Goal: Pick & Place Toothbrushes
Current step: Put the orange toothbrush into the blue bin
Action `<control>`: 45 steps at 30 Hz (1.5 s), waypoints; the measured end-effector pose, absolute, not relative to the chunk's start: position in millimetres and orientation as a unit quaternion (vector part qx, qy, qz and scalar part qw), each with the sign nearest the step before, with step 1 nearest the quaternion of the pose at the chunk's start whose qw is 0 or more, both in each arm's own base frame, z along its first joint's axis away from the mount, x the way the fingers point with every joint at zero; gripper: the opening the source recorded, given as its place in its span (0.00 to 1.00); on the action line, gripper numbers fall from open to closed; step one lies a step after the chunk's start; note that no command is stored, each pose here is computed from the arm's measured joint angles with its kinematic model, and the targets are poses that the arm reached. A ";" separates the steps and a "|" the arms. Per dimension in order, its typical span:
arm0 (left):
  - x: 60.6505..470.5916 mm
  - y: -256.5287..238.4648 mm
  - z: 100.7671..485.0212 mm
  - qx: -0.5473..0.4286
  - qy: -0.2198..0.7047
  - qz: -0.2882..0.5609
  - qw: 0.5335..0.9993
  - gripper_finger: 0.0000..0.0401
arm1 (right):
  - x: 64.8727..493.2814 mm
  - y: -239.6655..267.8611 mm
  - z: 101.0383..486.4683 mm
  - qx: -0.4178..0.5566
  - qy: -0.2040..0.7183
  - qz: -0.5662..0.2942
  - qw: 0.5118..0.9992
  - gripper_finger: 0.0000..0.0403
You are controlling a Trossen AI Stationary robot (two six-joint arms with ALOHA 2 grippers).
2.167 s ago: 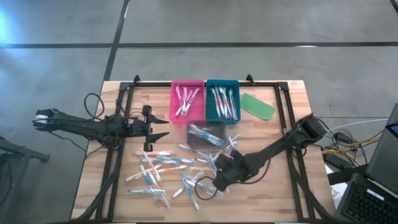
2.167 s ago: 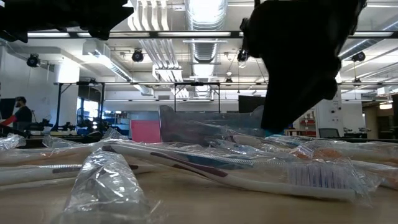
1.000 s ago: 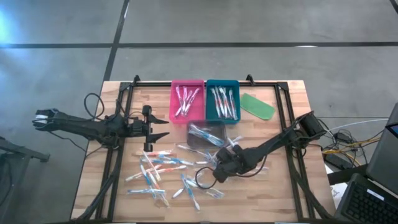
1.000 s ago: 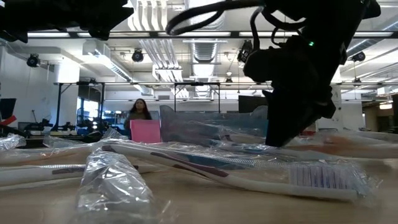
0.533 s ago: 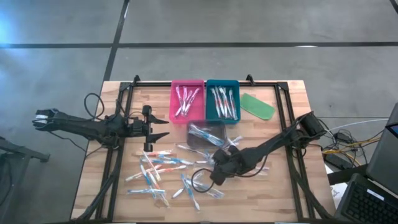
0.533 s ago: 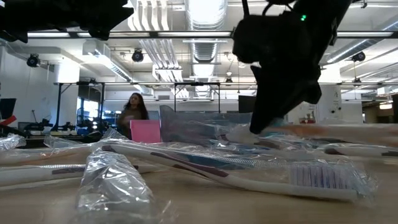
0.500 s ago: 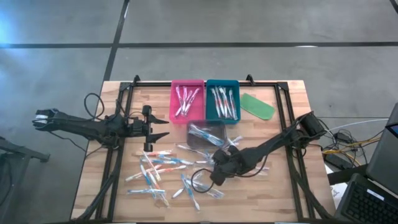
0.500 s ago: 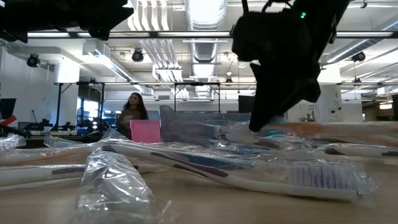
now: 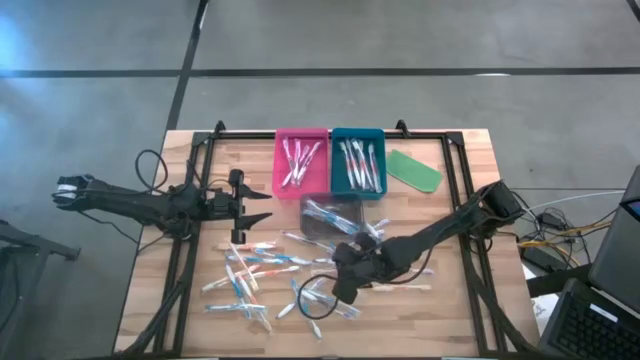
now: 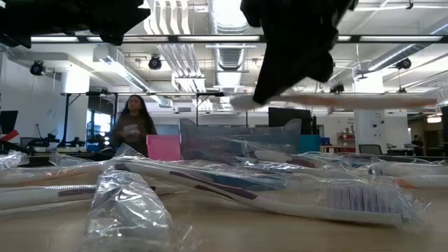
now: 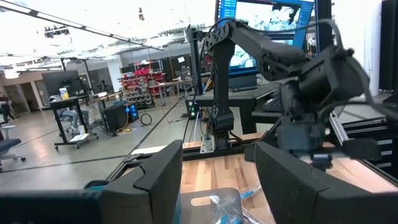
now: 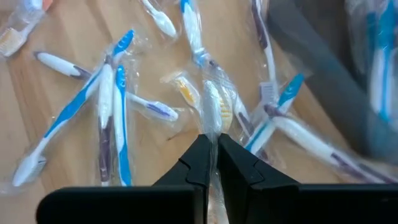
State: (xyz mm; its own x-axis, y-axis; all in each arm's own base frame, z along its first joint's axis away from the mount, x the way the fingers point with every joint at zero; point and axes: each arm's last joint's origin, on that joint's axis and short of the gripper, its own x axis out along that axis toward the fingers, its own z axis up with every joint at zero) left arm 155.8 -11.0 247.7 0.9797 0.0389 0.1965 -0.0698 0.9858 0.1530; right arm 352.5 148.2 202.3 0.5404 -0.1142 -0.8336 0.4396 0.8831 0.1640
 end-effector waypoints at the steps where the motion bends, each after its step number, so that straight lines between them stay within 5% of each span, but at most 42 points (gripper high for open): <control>1: 155.8 -11.0 247.6 0.080 -0.097 0.027 0.992 0.51 | 353.2 148.3 207.2 0.173 0.455 -0.161 0.859 0.04; 25: 155.6 -11.0 248.4 0.092 -0.101 0.029 0.990 0.51 | 369.0 95.9 269.2 0.092 0.479 -0.234 0.841 0.04; 45: 155.7 -11.0 248.0 0.091 -0.099 0.029 0.991 0.51 | 376.5 -47.7 303.7 0.126 0.475 -0.357 0.794 0.04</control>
